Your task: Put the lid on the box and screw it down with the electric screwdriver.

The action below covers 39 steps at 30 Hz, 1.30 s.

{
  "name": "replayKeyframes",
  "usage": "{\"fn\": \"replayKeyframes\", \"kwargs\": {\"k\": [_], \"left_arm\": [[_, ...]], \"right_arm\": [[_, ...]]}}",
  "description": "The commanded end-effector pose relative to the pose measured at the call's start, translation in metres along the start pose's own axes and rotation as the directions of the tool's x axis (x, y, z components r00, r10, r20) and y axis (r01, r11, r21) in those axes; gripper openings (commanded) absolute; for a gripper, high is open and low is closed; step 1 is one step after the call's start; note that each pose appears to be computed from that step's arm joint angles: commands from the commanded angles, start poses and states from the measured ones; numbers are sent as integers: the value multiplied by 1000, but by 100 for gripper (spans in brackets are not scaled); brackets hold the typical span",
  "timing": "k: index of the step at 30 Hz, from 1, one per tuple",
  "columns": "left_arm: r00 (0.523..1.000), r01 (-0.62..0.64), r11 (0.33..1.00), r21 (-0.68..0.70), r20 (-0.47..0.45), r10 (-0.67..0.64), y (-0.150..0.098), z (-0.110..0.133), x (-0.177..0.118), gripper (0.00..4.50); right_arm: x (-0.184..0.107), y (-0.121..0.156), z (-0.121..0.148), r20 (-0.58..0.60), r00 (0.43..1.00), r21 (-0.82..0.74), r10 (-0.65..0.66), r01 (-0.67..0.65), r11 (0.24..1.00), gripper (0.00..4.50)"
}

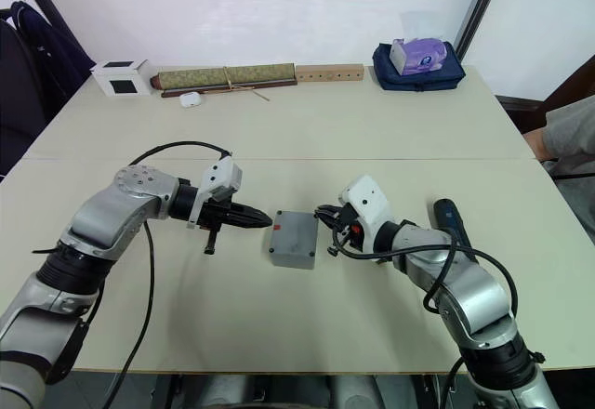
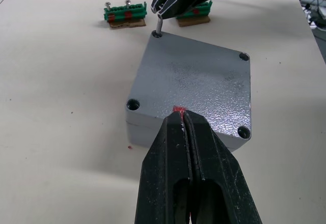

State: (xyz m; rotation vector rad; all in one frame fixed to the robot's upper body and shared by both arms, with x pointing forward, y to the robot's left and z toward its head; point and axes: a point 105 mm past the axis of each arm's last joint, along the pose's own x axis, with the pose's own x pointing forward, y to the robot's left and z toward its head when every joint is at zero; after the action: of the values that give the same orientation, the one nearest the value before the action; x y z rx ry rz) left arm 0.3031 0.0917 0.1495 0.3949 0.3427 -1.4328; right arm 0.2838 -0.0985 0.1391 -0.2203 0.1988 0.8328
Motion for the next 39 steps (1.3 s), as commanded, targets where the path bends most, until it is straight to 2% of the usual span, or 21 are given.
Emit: {"fn": "replayKeyframes", "kwargs": {"k": [1,13,16,22,26,30,35,36,37,39], "left_arm": [[999,-17,999,33,28,17,2,11,-4,0],[999,-13,999,34,30,12,1,12,-3,0],[999,-12,999,34,32,11,1,12,-2,0],[999,-10,999,31,37,9,1,12,-1,0],[998,-8,1000,27,60,7,1,15,-1,0],[985,15,1000,16,169,-18,-1,40,-1,0],[970,63,997,38,232,-70,-5,58,7,0],[967,75,996,45,241,-83,-7,60,9,0],[965,83,995,50,247,-93,-9,61,10,0],[955,133,989,70,257,-146,-18,64,16,0]], "right_arm": [[-2,3,8,34,999,-17,8,-7,1000,10],[1,1,-1,6,1000,-33,-7,8,999,10],[1,-1,-1,7,1000,-35,-12,12,999,82],[0,-3,4,23,999,-36,-24,25,999,312],[-9,-12,18,81,995,2,-64,64,998,312],[-38,-44,43,186,953,45,-239,234,971,312],[-89,-89,41,63,909,112,-412,404,908,312],[-100,-93,42,33,908,111,-418,412,904,363],[-106,-94,43,11,908,110,-419,415,903,385],[-132,-106,24,-195,876,169,-442,474,864,446]]}}
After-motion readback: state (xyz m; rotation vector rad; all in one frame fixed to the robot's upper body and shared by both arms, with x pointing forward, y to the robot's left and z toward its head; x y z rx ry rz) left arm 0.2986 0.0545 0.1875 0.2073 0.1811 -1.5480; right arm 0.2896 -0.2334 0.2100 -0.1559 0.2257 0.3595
